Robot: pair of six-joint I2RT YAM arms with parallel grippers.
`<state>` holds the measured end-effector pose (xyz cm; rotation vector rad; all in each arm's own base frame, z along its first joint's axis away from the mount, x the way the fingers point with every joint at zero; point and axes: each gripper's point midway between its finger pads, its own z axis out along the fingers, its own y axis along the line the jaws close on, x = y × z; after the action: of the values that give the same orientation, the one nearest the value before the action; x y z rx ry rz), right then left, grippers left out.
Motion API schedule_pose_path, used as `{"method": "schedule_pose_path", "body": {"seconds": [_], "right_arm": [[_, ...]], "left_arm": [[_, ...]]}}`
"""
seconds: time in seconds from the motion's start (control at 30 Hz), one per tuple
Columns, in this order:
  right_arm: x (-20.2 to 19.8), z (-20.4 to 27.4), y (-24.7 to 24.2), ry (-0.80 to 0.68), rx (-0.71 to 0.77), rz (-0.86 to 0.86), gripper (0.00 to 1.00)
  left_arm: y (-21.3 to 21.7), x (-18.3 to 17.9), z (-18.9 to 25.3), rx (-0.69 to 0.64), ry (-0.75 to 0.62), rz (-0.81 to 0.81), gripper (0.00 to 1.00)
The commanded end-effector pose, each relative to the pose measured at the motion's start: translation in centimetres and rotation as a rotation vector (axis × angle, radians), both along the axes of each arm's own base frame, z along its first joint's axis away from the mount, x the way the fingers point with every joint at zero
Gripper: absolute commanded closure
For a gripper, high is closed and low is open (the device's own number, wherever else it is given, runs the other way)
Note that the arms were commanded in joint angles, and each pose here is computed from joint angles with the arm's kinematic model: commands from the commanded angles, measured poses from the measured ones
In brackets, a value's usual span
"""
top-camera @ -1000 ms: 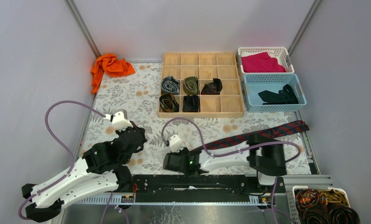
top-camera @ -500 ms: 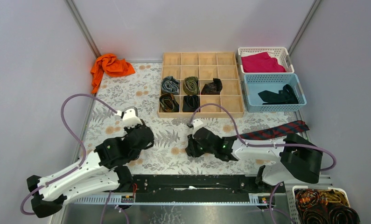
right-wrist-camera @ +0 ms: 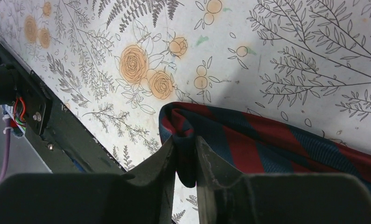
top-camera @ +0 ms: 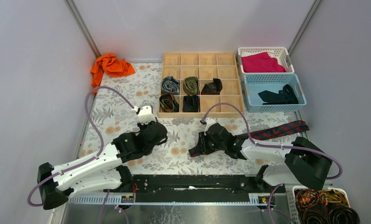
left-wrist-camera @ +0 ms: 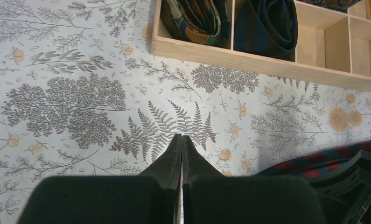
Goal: Roll the ties
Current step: Roll the tie at the center of the board.
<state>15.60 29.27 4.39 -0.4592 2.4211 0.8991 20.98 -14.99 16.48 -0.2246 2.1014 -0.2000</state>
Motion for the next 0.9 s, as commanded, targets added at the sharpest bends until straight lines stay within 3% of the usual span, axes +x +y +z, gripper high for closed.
{"method": "schedule_pose_path", "body": {"seconds": [0.0,0.13,0.5,0.87], "right_arm": [[0.5,0.2,-1.0,-0.018,-0.022,-0.032,0.66],[1.0,0.1,-1.7,-0.038,-0.067,-0.058,0.56],[2.3,0.2,-4.2,-0.086,-0.216,-0.122,0.59],[2.2,-2.2,-3.5,-0.030,-0.273,-0.085,0.76]], "left_arm": [[-2.4,1.1,0.8,-0.029,-0.021,-0.041,1.00],[-3.3,1.3,0.1,-0.020,-0.006,-0.059,1.00],[-4.8,1.8,-1.0,-0.004,0.012,-0.090,1.00],[-6.8,1.7,-3.6,-0.020,0.057,-0.144,1.00]]}}
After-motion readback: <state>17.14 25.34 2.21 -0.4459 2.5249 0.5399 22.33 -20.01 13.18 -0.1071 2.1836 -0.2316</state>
